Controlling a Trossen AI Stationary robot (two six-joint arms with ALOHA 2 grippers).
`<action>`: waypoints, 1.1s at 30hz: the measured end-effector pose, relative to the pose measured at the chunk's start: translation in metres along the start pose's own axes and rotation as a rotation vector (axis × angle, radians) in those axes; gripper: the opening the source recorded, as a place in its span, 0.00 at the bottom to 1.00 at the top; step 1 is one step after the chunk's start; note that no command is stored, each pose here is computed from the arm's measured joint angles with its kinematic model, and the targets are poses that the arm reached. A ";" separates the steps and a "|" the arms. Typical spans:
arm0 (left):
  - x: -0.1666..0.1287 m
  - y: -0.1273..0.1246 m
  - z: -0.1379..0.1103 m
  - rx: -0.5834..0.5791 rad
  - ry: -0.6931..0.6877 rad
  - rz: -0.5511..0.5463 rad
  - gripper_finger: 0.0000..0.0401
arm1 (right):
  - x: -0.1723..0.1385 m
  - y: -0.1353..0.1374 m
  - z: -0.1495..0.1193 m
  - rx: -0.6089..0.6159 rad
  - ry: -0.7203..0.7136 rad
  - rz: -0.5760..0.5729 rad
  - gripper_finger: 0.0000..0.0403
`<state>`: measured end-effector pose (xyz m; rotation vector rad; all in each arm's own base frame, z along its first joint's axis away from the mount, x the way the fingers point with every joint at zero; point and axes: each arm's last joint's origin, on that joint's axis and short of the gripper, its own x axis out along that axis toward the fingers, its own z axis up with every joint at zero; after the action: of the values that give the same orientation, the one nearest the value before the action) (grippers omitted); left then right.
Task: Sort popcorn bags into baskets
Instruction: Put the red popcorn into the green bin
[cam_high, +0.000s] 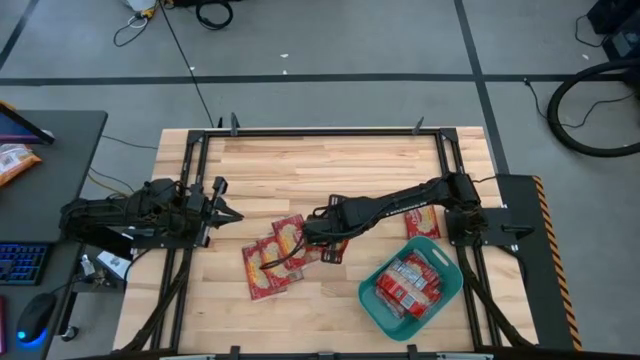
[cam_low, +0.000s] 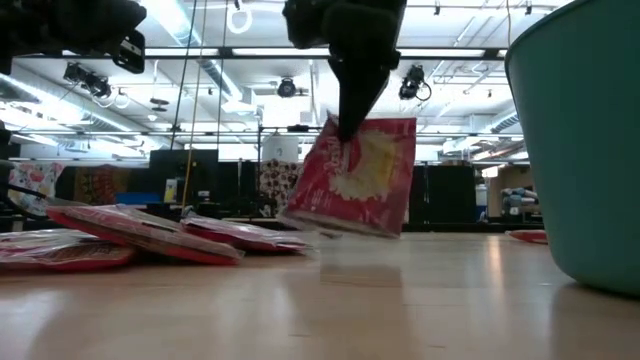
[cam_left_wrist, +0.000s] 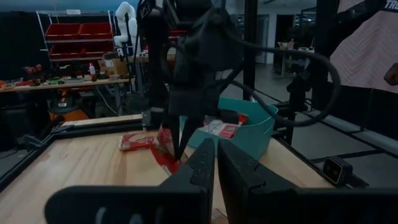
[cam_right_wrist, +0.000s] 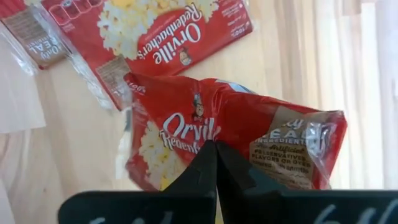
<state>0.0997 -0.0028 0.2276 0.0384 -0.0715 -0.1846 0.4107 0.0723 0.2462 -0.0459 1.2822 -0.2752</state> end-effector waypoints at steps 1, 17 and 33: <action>0.000 0.000 0.000 0.000 0.000 0.000 0.07 | -0.003 0.001 0.000 0.000 -0.003 -0.005 0.00; 0.000 0.000 -0.001 -0.002 0.006 0.000 0.07 | -0.015 0.012 -0.001 0.111 -0.034 -0.017 0.12; 0.000 0.000 0.000 -0.027 0.001 0.000 0.07 | 0.048 0.001 -0.019 0.243 0.050 0.039 0.46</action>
<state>0.0996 -0.0028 0.2274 0.0120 -0.0676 -0.1858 0.4048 0.0649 0.1956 0.1940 1.2894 -0.3983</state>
